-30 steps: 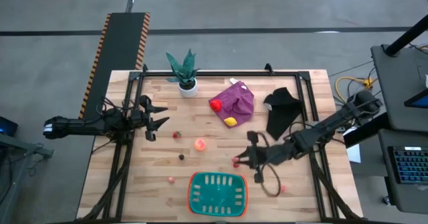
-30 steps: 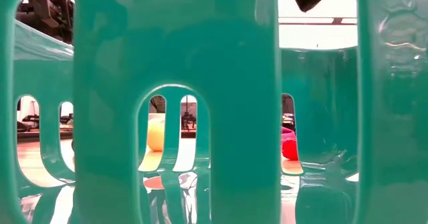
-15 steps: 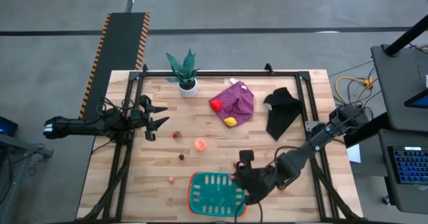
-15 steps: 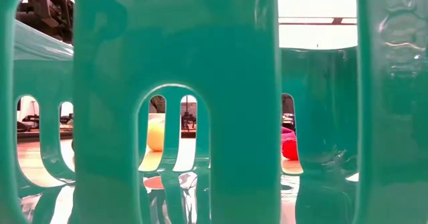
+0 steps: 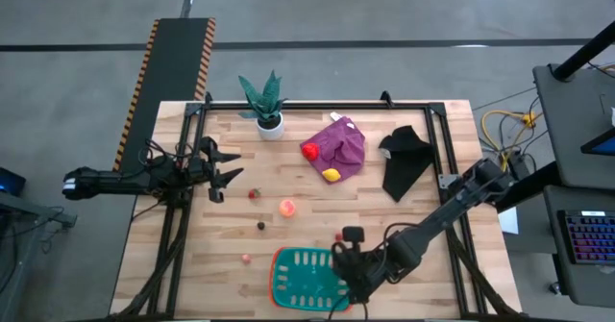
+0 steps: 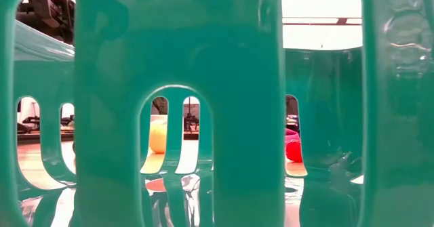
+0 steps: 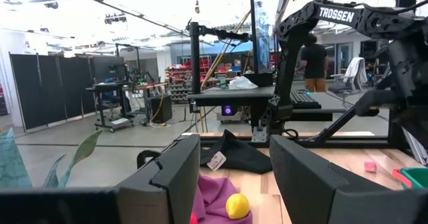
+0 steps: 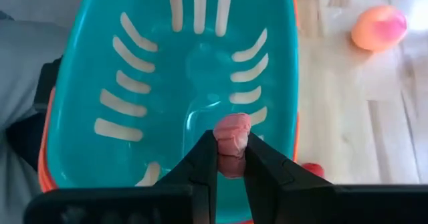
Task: Pick and placing Produce into tupperware
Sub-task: Put the pink peach into the green basket
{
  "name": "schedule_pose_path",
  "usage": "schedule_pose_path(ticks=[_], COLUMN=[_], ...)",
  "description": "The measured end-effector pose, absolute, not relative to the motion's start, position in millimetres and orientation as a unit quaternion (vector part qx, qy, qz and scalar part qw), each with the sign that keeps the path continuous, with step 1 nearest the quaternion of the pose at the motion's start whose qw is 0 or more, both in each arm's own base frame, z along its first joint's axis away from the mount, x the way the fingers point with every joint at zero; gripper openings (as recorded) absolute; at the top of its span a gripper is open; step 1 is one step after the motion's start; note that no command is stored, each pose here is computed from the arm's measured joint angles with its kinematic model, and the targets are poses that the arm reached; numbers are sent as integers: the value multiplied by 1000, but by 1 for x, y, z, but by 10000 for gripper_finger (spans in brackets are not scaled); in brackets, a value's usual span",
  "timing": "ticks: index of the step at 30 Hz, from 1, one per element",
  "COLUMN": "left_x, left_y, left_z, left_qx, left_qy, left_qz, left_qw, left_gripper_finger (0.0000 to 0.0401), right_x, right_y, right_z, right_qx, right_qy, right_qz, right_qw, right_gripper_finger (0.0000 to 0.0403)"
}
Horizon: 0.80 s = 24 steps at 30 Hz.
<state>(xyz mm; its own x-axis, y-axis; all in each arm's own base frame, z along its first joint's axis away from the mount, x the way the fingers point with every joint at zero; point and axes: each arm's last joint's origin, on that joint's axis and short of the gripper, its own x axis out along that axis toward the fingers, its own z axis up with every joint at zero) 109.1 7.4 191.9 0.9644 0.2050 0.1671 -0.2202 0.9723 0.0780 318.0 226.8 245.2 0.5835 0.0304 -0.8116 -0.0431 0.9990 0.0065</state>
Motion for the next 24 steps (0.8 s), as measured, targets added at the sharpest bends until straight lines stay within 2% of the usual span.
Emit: schedule_pose_path(ticks=[11, 24], left_x=[109, 109], left_y=[7, 7], left_z=[192, 192], left_qx=[48, 48], left_qy=[-81, -81], left_qz=[108, 107], left_qw=[990, 990], left_gripper_finger=[169, 169], right_x=[320, 320], right_y=[227, 227], right_z=[238, 236], right_qx=[-6, -5], right_qy=[463, 464], right_qz=[16, 14], right_qw=[886, 886], right_gripper_finger=[47, 116])
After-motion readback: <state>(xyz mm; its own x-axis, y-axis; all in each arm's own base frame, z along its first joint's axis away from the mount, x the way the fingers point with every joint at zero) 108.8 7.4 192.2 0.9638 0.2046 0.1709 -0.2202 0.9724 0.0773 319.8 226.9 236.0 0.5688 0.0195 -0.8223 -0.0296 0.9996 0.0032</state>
